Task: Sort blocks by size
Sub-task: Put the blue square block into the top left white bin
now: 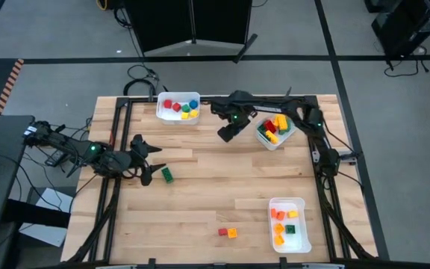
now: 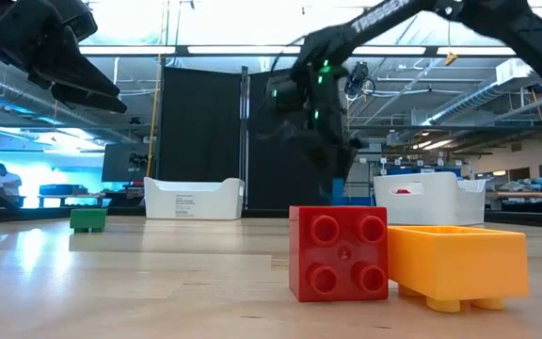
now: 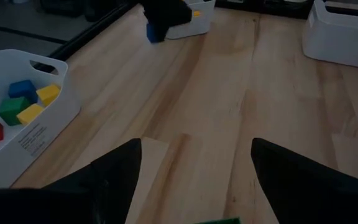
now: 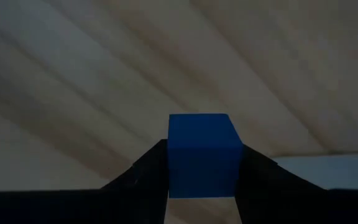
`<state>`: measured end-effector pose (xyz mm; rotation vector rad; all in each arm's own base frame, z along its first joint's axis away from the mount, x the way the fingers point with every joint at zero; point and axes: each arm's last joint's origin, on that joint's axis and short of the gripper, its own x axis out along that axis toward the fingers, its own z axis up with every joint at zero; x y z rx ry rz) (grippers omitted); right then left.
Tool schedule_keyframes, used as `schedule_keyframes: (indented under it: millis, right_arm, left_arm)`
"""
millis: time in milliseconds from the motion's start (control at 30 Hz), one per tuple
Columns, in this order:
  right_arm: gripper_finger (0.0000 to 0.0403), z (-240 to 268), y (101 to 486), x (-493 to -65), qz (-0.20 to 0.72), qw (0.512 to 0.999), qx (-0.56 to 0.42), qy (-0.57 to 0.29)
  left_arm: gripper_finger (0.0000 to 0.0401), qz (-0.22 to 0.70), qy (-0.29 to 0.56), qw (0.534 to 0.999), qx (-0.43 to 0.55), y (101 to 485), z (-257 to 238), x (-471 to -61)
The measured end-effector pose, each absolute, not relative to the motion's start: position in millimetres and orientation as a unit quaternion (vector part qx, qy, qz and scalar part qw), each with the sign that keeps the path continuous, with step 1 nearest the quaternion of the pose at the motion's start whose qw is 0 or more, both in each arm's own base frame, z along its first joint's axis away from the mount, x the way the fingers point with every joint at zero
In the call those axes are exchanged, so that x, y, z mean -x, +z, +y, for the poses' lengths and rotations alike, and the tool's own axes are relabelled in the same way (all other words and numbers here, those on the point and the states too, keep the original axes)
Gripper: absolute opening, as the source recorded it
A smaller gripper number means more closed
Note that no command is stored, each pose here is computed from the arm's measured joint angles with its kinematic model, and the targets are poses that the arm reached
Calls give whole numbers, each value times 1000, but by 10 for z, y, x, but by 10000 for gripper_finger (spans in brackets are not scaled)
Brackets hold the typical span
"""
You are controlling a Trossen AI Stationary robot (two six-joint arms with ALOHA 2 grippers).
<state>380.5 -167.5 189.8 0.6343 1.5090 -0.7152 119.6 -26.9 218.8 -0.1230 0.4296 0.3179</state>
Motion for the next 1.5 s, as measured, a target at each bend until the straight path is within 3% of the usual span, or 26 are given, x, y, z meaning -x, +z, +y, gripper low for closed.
schedule_keyframes:
  millis: [200, 467, 700, 967, 1100, 1500]
  right_arm:
    - [143, -1597, 2431, -3711, 585, 678, -286, -342]
    - [143, -1602, 2873, -3739, 453, 760, -311, -346]
    - [143, -1595, 3185, -4044, 308, 846, -306, -309]
    - [143, -1740, 3307, -4547, 286, 876, -275, -272]
    - [143, -1812, 3104, -4784, 276, 890, -273, -241]
    - [148, -2122, 2193, -5017, 325, 864, -295, -246]
  left_arm:
    - [312, 212, 157, 963, 59, 2188, -269, -1196]
    - [312, 213, 157, 963, 59, 2187, -269, -1195]
    - [312, 213, 162, 962, 55, 2184, -265, -1193]
    - [312, 214, 162, 962, 54, 2183, -265, -1192]
    - [312, 213, 162, 962, 55, 2185, -265, -1193]
    - [312, 212, 162, 962, 55, 2186, -266, -1195]
